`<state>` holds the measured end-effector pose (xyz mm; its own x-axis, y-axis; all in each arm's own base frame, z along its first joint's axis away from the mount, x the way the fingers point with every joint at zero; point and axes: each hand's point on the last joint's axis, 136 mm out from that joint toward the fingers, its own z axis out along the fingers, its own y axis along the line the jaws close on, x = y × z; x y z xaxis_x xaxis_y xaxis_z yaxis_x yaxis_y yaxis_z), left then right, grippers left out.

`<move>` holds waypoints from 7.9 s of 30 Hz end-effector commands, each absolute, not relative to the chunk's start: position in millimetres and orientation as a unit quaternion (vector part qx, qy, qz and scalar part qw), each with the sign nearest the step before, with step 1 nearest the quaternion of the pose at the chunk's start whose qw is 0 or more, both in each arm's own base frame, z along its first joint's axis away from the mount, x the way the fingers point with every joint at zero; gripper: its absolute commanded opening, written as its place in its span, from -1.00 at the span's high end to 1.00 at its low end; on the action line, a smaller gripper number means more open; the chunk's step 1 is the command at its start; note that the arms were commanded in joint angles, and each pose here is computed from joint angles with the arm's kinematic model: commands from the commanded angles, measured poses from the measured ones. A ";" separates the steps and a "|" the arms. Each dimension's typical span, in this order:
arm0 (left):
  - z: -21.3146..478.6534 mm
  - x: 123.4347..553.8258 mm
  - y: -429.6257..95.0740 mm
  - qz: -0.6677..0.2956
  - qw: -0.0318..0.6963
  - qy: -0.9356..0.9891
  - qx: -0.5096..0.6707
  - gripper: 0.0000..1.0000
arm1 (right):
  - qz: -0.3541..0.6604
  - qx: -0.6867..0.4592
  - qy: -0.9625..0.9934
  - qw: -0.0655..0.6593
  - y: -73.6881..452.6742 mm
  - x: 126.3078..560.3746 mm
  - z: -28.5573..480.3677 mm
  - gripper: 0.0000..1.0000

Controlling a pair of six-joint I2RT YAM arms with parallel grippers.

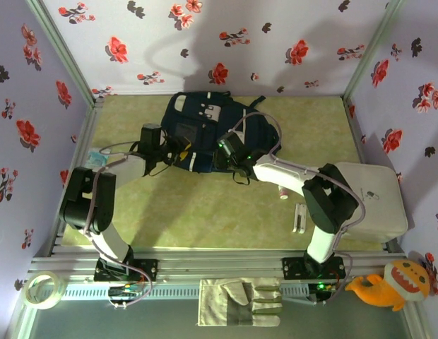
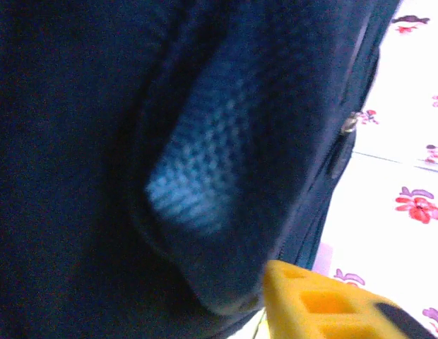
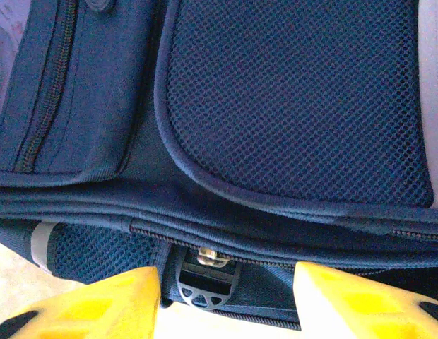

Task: Pack books, pencil case, and school supplies into a backpack

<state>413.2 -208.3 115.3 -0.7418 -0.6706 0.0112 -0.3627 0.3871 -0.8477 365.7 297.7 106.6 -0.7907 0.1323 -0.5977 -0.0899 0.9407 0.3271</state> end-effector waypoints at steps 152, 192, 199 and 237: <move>158.3 379.4 -335.0 -0.073 0.267 0.818 0.505 -0.57 | 0.194 0.145 0.879 0.411 113.7 370.8 171.7 -0.54; 227.0 405.2 -322.4 -0.205 0.383 0.787 0.438 1.00 | 0.259 -0.036 0.877 0.403 175.6 368.6 176.4 -0.37; 253.8 403.9 -305.9 -0.267 0.412 0.782 0.384 1.00 | 0.229 -0.175 0.860 0.421 231.6 360.4 181.3 -0.23; 249.0 400.5 -290.1 -0.289 0.402 0.790 0.362 1.00 | 0.090 -0.113 0.882 0.449 235.4 396.7 175.2 0.61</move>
<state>406.4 -297.2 206.6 -0.4533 0.4118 -0.7905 0.7995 0.5799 -0.1563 394.3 260.3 158.8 -0.5956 -0.1542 -0.7883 -0.3560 0.9304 0.0870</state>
